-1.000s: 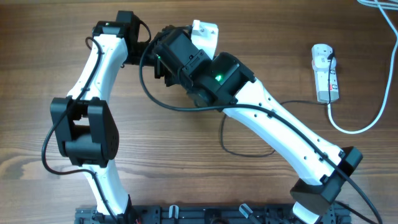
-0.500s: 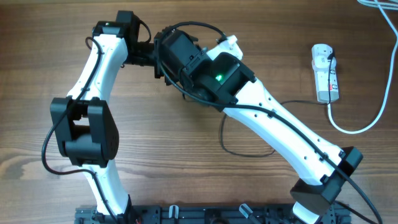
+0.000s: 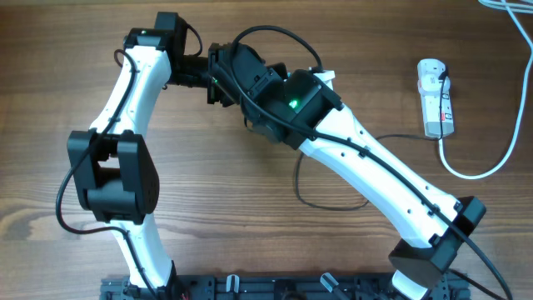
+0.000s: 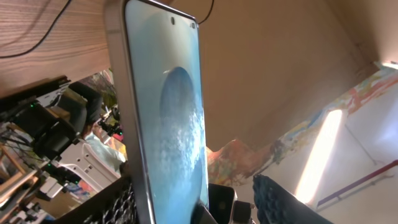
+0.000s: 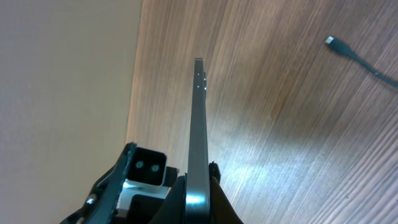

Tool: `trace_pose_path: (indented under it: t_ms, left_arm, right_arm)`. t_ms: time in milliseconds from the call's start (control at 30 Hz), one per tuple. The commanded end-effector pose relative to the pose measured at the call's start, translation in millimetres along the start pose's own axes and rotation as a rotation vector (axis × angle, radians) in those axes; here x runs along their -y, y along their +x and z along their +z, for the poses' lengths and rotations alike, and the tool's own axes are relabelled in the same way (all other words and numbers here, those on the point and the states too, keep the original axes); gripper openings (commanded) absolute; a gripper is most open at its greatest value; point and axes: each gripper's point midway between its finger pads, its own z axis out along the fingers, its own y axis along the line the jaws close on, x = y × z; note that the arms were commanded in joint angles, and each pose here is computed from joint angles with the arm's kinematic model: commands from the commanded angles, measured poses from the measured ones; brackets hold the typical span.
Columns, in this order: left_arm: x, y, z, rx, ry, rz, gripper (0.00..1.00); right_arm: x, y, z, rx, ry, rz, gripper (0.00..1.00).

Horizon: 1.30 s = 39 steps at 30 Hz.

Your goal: Plug charger to phone and switch on socket

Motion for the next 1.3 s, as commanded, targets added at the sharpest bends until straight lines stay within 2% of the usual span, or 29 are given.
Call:
trace_pose_path:
  t_ms: [0, 300, 400, 700, 1267]
  left_arm:
    - [10.0, 13.3, -0.4, 0.004, -0.001, 0.017, 0.56]
    - [10.0, 13.3, -0.4, 0.004, -0.001, -0.005, 0.5]
    - [10.0, 13.3, -0.4, 0.004, -0.001, -0.005, 0.43]
    - [12.4, 16.2, -0.4, -0.013, 0.013, -0.005, 0.36]
    - [19.0, 24.3, -0.9, -0.06, 0.051, -0.004, 0.35]
  right_arm:
    - [-21.0, -15.0, -23.1, 0.006, -0.092, 0.075, 0.04]
    - [-27.2, -15.2, -29.8, -0.013, -0.119, 0.094, 0.05]
    - [-27.6, -15.4, -30.9, -0.015, -0.122, 0.096, 0.05]
    - [-28.4, -9.0, -31.1, -0.051, -0.118, 0.101, 0.05]
    - [-29.1, -2.9, -31.5, -0.084, -0.116, 0.106, 0.06]
